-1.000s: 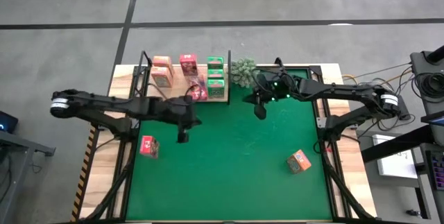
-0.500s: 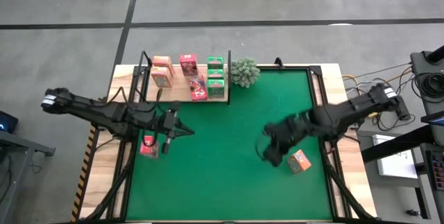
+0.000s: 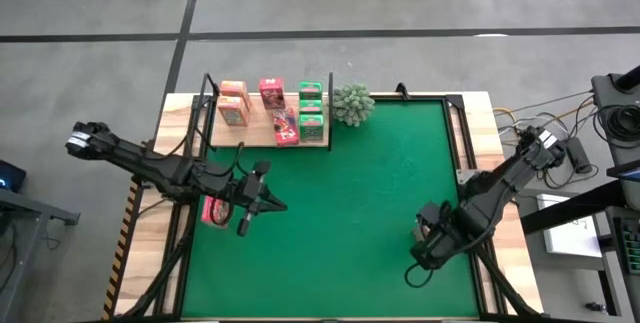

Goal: Stack cereal on shelf
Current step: Put the orange cereal box on the shelf aligned with the other orange cereal box

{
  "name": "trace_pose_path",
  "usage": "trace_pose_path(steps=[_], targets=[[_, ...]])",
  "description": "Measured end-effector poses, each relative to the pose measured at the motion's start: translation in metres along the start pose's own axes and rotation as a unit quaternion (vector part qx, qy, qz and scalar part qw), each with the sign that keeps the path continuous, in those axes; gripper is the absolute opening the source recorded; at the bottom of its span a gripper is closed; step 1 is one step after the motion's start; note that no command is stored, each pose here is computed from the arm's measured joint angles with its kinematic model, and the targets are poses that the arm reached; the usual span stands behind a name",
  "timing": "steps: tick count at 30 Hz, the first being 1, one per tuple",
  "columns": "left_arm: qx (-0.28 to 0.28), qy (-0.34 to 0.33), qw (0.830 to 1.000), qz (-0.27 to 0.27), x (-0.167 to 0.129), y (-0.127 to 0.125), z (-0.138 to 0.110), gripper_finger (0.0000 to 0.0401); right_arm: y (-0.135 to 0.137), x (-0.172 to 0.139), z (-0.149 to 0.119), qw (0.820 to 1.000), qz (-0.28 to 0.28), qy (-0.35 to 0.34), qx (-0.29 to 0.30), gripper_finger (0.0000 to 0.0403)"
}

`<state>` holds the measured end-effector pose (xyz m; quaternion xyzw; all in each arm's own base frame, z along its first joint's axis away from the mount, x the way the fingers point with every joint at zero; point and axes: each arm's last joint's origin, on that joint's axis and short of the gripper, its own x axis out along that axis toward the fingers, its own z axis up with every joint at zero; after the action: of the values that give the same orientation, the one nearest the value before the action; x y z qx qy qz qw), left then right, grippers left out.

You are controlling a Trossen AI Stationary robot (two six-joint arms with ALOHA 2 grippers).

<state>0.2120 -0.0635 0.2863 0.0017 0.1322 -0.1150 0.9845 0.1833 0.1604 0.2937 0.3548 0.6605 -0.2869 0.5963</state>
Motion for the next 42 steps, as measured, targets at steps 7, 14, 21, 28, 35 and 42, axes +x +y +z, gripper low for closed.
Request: trace_pose_path(steps=[7,14,21,28,35,42], targets=[[-0.013,-0.001,1.0,0.0,0.005,-0.001,0.005,0.0,-0.001,0.009,0.002,0.998,-0.057,-0.012,-0.04,0.0066],[-0.024,-0.008,1.0,0.002,0.004,-0.001,0.009,0.0,-0.008,0.006,0.006,0.992,-0.082,-0.086,-0.049,0.02],[-0.041,-0.009,0.999,0.003,0.003,-0.001,0.01,0.0,-0.014,0.021,0.009,0.989,-0.11,-0.09,-0.049,0.0288],[-0.049,-0.007,0.999,0.003,0.004,-0.001,0.009,0.0,-0.017,0.045,0.012,0.988,-0.111,-0.094,-0.059,0.0292],[-0.049,-0.007,0.999,0.003,0.004,-0.001,0.009,0.0,-0.021,0.033,0.012,0.99,-0.081,-0.104,-0.05,0.0258],[-0.053,-0.011,0.999,0.003,0.004,-0.001,0.01,0.0,-0.027,0.015,0.012,0.99,-0.039,-0.131,-0.04,0.0295]])
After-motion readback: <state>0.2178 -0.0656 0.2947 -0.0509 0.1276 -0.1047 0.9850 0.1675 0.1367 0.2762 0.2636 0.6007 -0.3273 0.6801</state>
